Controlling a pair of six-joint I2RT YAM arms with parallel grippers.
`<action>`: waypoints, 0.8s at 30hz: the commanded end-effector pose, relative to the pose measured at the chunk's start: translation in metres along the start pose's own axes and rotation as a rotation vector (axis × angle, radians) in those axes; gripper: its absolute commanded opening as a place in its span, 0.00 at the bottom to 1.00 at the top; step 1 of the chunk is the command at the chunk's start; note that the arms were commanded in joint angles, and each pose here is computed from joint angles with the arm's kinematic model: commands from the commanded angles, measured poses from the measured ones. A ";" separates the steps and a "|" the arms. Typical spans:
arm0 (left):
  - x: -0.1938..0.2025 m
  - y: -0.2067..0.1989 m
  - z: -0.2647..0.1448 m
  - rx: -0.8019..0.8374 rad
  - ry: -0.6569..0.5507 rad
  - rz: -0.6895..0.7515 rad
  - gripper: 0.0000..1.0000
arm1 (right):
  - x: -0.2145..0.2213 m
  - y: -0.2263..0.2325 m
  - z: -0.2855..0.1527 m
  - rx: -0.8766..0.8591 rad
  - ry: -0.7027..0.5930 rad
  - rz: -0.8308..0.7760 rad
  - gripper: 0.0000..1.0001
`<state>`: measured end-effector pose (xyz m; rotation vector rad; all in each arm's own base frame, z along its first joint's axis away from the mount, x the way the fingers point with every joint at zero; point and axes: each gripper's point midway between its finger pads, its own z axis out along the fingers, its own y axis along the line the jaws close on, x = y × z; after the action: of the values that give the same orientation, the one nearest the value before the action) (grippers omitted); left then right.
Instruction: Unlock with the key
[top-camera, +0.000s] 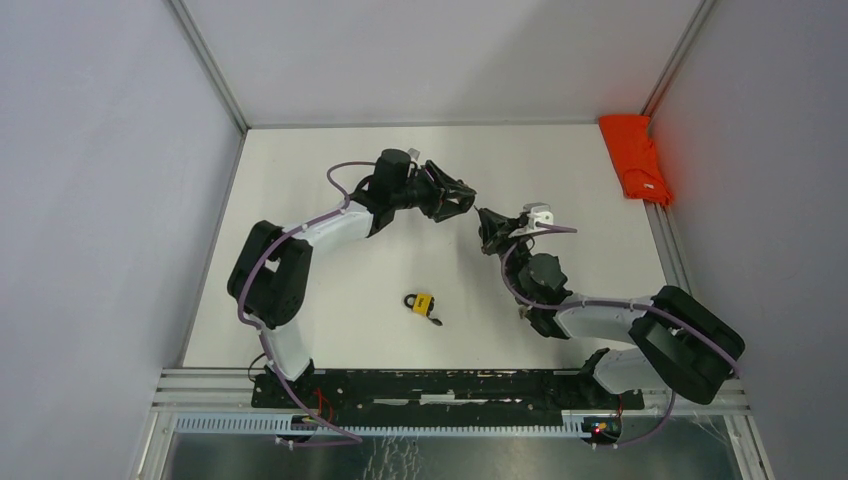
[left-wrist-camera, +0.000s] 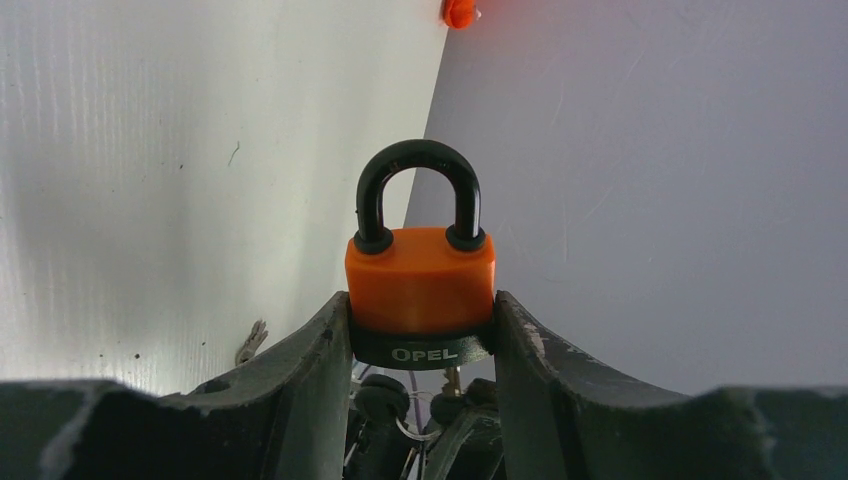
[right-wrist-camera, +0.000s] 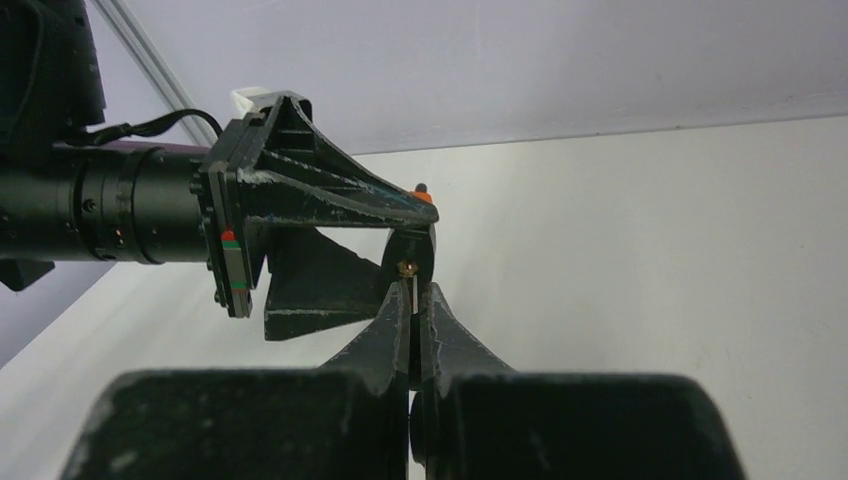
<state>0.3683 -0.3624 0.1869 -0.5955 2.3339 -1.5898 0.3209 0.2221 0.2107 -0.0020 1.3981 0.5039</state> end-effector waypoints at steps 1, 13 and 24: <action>0.009 -0.035 -0.012 0.116 0.023 0.015 0.02 | -0.028 0.013 0.011 -0.007 -0.093 0.044 0.00; 0.016 -0.050 -0.013 0.159 0.052 0.017 0.02 | -0.019 0.016 0.014 0.012 -0.083 0.046 0.00; 0.017 -0.050 -0.014 0.165 0.058 0.016 0.02 | -0.019 0.007 0.011 0.055 -0.094 0.010 0.00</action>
<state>0.3616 -0.3693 0.1928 -0.5886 2.3199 -1.6621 0.3259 0.2283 0.2108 0.0312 1.3898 0.4703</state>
